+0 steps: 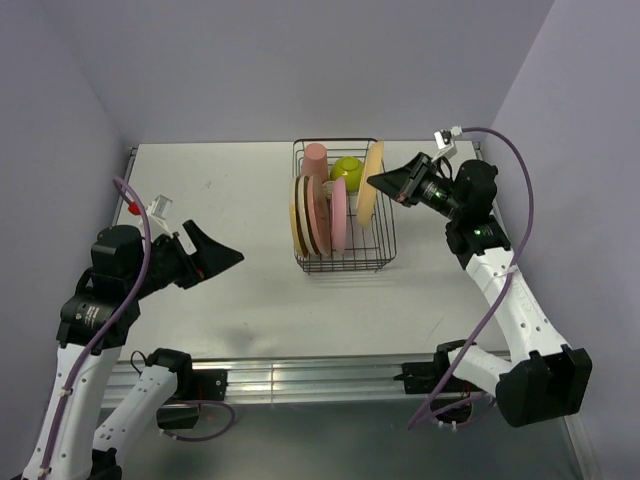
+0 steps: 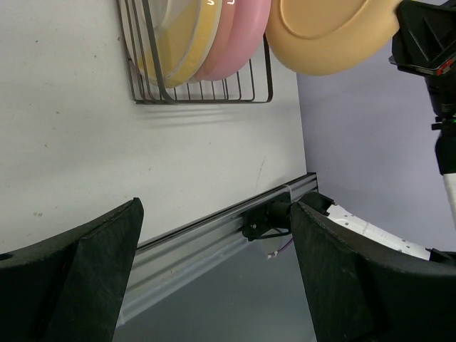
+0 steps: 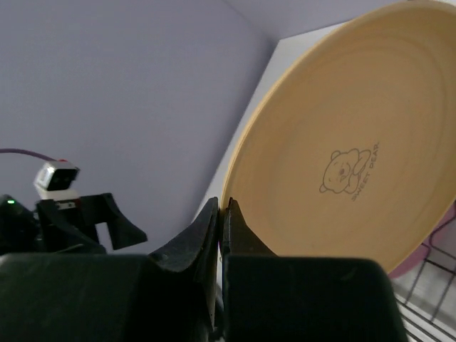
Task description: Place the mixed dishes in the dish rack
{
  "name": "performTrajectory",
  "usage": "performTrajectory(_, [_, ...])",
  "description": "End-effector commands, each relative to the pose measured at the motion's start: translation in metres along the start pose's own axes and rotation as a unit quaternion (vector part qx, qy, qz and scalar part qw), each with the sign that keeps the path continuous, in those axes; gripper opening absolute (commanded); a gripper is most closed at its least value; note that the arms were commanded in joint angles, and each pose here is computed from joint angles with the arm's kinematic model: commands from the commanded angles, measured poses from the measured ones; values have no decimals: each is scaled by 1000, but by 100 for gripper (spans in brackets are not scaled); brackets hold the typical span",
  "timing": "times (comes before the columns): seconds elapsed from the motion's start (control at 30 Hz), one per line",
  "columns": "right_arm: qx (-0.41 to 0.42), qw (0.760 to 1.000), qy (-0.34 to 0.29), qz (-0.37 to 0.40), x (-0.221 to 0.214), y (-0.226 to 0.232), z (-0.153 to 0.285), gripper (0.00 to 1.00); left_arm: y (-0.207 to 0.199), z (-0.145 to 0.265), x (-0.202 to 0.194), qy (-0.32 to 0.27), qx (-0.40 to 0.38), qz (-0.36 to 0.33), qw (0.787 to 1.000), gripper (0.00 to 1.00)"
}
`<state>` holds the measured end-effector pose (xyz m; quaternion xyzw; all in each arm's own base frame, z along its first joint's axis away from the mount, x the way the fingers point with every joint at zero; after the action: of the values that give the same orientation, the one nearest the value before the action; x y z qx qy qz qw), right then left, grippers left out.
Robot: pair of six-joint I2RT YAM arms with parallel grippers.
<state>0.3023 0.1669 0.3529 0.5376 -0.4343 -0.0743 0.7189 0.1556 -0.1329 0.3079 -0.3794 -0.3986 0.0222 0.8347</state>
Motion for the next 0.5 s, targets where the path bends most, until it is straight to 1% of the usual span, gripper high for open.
performTrajectory(0.0, [177, 984, -10, 10, 16, 71, 25, 0, 1, 1, 4, -5, 8, -4, 1000, 91])
performTrajectory(0.03, [173, 985, -6, -1, 16, 61, 24, 0, 0, 2, 5, -5, 8, -6, 1000, 90])
performTrajectory(0.1, [184, 983, 13, -5, 11, 59, 28, 0, 0, 3, 5, -5, 10, -6, 1000, 90])
performTrajectory(0.3, [187, 981, 38, -23, 3, 33, 34, 0, 0, 3, 3, -4, 9, -1, 1000, 90])
performTrajectory(0.33, [190, 980, 53, -27, -2, 27, 33, 0, 1, 1, 2, -2, 9, 1, 1000, 90])
performTrajectory(0.47, [191, 978, 75, -36, -15, 12, 32, 0, 0, 1, 4, -2, 9, 1, 1000, 90])
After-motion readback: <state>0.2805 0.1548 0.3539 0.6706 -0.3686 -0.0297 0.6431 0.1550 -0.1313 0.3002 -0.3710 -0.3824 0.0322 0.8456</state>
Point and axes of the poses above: each gripper's point midway between its finger pads, its own z axis back along the fingers, its own y axis along the line the jaws close on, x = y × z, the point moved 2 cm from there along z, back along the fingers, and after that the axes turned 10 degrees about -z, right-handed, at the moved point
